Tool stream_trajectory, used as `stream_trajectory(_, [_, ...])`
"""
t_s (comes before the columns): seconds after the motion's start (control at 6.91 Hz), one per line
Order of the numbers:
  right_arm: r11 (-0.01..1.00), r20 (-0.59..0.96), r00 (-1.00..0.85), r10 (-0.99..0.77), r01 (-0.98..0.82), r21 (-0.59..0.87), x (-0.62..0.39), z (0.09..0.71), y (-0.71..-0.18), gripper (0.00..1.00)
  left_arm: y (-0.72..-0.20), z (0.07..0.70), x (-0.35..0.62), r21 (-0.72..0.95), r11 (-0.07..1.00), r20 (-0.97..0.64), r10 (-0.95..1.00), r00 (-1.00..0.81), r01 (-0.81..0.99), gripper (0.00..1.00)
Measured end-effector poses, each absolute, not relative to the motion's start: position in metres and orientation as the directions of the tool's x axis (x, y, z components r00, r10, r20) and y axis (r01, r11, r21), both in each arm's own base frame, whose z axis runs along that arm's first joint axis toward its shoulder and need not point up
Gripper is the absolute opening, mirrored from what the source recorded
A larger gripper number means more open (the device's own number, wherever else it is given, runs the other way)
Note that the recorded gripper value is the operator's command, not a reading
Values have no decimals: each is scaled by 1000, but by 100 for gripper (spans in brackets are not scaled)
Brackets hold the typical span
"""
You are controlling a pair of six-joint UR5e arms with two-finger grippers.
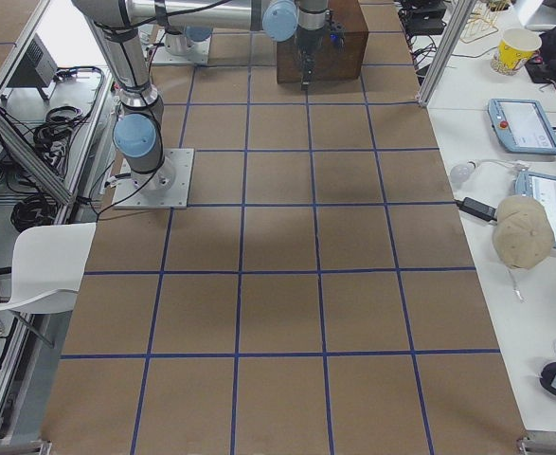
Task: Open drawer and put corn inside
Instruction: 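Lift the corn and carry it over the open drawer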
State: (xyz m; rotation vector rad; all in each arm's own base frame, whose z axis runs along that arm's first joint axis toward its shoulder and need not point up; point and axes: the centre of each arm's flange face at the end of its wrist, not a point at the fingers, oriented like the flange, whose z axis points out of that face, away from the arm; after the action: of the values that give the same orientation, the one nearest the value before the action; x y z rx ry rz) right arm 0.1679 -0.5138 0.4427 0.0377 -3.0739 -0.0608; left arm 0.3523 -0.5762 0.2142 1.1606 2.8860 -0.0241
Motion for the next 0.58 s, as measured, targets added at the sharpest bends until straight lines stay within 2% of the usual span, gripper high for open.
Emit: stream_trajectory(0.58, [999,66,-998,-26,-23,41,168,443,-514,100,-562,317,323,-48,774,-57,629,-775,632,0])
